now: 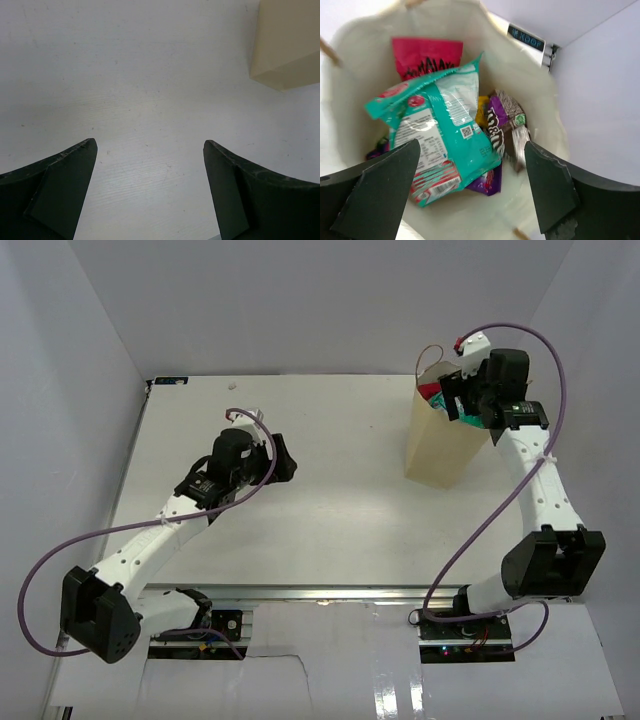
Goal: Place the snacks into the paper bag
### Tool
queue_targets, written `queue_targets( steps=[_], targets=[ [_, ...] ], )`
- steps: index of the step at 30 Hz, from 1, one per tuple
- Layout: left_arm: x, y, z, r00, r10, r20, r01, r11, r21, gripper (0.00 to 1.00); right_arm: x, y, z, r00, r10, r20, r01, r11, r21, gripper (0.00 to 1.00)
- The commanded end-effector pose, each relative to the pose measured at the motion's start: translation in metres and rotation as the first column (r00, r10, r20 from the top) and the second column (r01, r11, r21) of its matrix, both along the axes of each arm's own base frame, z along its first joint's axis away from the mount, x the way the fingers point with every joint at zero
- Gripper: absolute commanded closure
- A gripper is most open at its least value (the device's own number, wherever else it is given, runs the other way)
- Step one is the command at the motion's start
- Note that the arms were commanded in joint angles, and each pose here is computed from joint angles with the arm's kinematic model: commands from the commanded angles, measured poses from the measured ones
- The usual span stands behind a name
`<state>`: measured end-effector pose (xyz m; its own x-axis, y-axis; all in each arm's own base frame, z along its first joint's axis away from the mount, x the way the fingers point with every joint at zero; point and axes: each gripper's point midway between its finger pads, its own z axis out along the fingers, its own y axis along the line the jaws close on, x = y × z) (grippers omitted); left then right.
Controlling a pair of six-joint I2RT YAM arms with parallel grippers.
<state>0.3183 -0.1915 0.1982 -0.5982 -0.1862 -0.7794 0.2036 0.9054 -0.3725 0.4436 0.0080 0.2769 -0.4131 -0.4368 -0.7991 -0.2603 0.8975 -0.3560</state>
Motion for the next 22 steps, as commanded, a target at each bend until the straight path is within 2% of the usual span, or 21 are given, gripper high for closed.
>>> queue_targets(
  steps=[1,3,7,13,18,22],
  targets=[
    [-0.003,0.013,0.028,0.996,0.035,0.084,-0.034,0.999,-0.008,0.02,-0.026,0.017,0.101,0.981,0.029,0.191,-0.055,0.99,0.13,0.1],
    [-0.006,0.017,0.043,0.991,0.047,0.126,-0.044,0.999,-0.03,0.02,-0.037,0.026,0.108,0.986,0.02,0.166,-0.054,0.977,0.206,0.1],
    [-0.014,0.02,0.065,0.982,0.052,0.179,-0.04,0.997,-0.069,0.02,-0.062,0.025,0.109,0.992,-0.028,0.12,-0.003,0.968,0.251,0.1],
    [-0.035,0.018,0.091,0.971,0.024,0.237,0.014,0.988,-0.157,0.02,-0.108,0.037,0.123,0.975,0.046,0.215,-0.107,0.954,0.279,0.1],
    [-0.051,0.019,0.112,0.95,0.008,0.312,0.066,0.972,-0.225,0.02,-0.137,0.042,0.125,0.972,0.071,0.223,-0.138,0.944,0.3,0.1],
    [-0.057,0.021,0.112,0.948,0.015,0.319,0.066,0.968,-0.242,0.02,-0.146,0.043,0.118,0.971,0.073,0.226,-0.142,0.941,0.308,0.1]
  ],
)
